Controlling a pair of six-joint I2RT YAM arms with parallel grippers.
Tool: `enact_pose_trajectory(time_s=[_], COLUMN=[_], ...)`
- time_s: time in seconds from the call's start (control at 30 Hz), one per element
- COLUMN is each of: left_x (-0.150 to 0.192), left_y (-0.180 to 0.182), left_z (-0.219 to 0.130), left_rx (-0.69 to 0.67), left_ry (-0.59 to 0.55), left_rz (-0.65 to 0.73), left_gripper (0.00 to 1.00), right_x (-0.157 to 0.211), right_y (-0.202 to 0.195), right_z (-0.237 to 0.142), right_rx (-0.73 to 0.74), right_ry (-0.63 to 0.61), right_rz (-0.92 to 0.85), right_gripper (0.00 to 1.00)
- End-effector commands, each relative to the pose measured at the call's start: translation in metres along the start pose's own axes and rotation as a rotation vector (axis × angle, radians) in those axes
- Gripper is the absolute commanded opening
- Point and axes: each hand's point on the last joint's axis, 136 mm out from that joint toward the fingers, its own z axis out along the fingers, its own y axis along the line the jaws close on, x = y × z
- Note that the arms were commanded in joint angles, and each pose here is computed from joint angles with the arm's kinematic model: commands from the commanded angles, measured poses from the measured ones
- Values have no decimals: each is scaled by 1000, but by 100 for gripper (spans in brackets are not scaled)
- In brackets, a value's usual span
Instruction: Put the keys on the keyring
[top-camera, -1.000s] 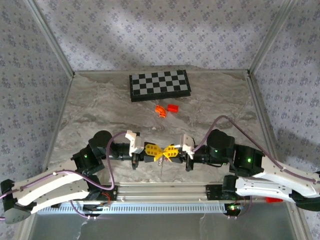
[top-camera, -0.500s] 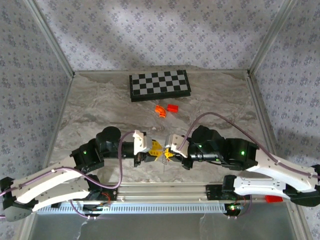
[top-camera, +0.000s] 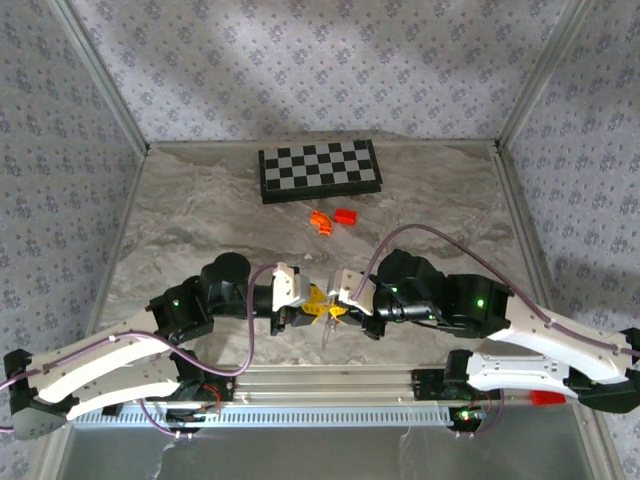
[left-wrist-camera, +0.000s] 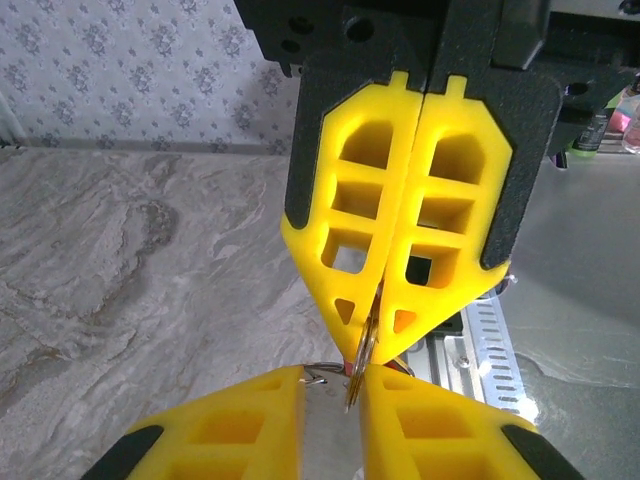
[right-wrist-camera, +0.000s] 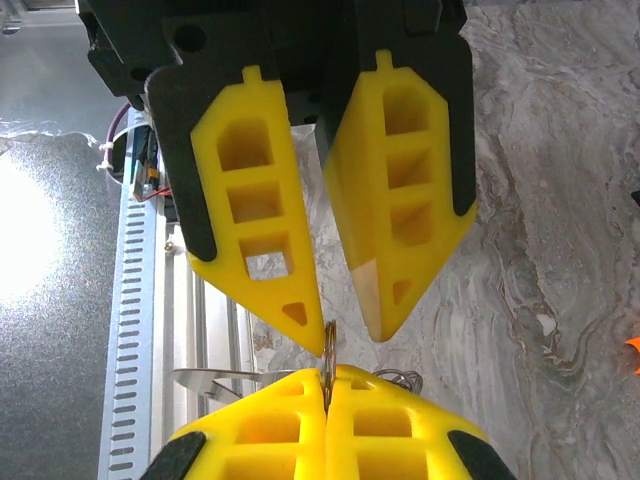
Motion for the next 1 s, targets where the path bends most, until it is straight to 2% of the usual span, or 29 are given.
enact_pose_trajectory(time_s=[0.0, 0.3, 0.7, 0.97], left_x=[-22, -28, -39, -49], left_y=[-1, -4, -5, -9], left_z=[-4, -7, -12, -18], left_rx=[1, 7, 1, 14], left_ry=[-54, -84, -160, -212], left_rz=[39, 49, 52, 52], left_gripper=[18, 0, 0, 0], right_x=[-18, -20, -22, -35], right_y=[4, 4, -3, -9], right_z=[-5, -3, -8, -21], right_rx=[-30, -40, 2, 50], right_ry=[-63, -74, -112, -264], right_rz=[-8, 0, 6, 4], right_gripper=[0, 0, 0, 2])
